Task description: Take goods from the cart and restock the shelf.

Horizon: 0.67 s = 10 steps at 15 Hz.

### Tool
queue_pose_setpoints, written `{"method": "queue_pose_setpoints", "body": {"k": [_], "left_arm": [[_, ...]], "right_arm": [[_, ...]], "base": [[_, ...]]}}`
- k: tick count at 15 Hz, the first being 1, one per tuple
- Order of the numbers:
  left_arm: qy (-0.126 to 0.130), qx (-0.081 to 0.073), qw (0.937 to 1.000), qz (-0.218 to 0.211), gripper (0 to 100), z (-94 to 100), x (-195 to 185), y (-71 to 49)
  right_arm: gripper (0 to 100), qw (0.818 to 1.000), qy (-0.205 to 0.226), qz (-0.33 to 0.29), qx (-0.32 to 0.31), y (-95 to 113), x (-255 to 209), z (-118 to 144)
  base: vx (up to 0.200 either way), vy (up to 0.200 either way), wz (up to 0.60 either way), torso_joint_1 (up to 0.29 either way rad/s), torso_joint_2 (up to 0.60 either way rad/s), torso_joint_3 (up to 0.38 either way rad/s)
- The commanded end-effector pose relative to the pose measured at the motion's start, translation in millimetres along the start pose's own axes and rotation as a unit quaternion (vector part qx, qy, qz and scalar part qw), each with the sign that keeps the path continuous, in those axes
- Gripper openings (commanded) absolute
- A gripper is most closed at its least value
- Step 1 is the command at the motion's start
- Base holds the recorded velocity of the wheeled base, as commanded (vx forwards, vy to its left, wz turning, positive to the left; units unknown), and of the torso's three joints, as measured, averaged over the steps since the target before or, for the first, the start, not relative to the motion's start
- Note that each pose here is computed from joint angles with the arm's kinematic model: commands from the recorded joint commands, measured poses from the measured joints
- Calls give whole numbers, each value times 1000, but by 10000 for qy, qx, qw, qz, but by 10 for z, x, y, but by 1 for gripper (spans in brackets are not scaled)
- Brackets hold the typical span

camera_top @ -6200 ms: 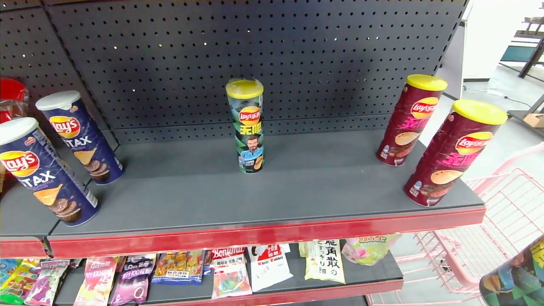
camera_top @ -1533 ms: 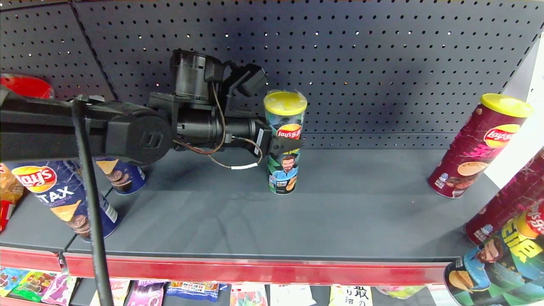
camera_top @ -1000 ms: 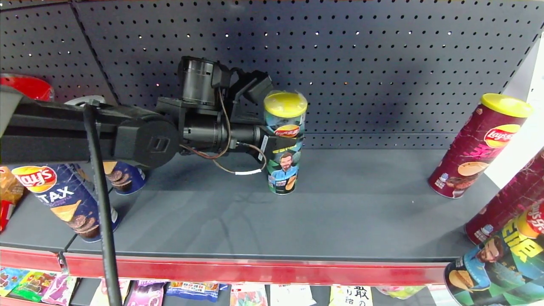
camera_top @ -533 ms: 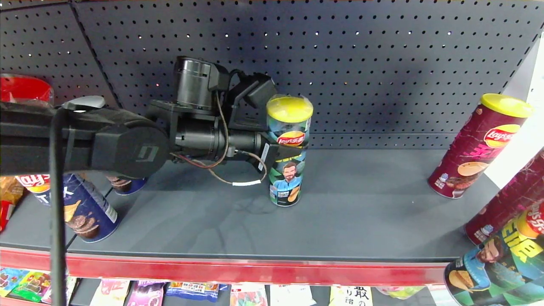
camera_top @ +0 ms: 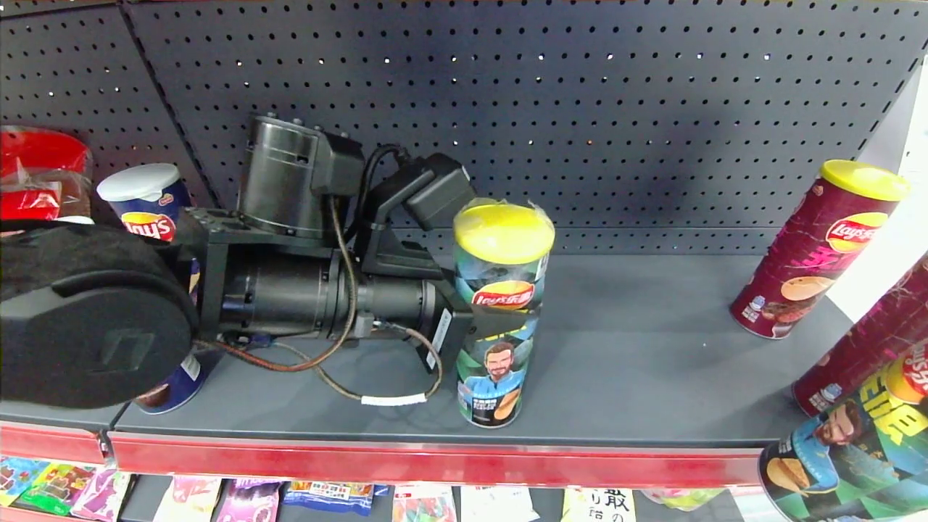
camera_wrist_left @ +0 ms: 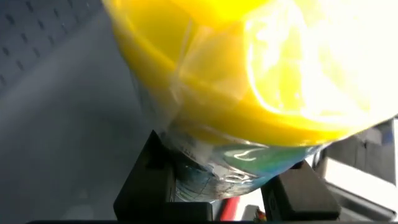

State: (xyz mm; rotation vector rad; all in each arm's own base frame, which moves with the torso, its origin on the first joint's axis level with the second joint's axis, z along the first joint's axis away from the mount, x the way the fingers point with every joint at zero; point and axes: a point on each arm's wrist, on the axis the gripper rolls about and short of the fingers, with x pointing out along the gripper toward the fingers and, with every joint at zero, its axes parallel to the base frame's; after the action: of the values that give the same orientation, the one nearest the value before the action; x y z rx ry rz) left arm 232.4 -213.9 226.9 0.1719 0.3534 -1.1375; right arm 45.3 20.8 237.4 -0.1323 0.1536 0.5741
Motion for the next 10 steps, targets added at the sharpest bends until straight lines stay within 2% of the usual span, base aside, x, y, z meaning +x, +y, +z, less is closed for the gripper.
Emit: {"method": "queue_pose_setpoints", "body": {"k": [1, 3, 6, 10], "left_arm": [[43, 3, 10000, 18, 0, -62, -111, -73], [66, -6, 10000, 30, 0, -95, -123, -82], [-99, 51, 9999, 74, 0, -169, -91, -76], [-134, 48, 9999, 63, 0, -170, -133, -104]], "right_arm": [[0, 10000, -3, 1, -2, 0, -1, 2], [0, 10000, -10, 0, -4, 1, -5, 2], [0, 10000, -25, -2, -8, 1, -8, 10], [0, 10000, -17, -1, -6, 0, -4, 10]], "base": [[0, 0, 0, 0, 0, 0], [0, 0, 0, 0, 0, 0], [0, 0, 0, 0, 0, 0], [0, 0, 0, 0, 0, 0]]}}
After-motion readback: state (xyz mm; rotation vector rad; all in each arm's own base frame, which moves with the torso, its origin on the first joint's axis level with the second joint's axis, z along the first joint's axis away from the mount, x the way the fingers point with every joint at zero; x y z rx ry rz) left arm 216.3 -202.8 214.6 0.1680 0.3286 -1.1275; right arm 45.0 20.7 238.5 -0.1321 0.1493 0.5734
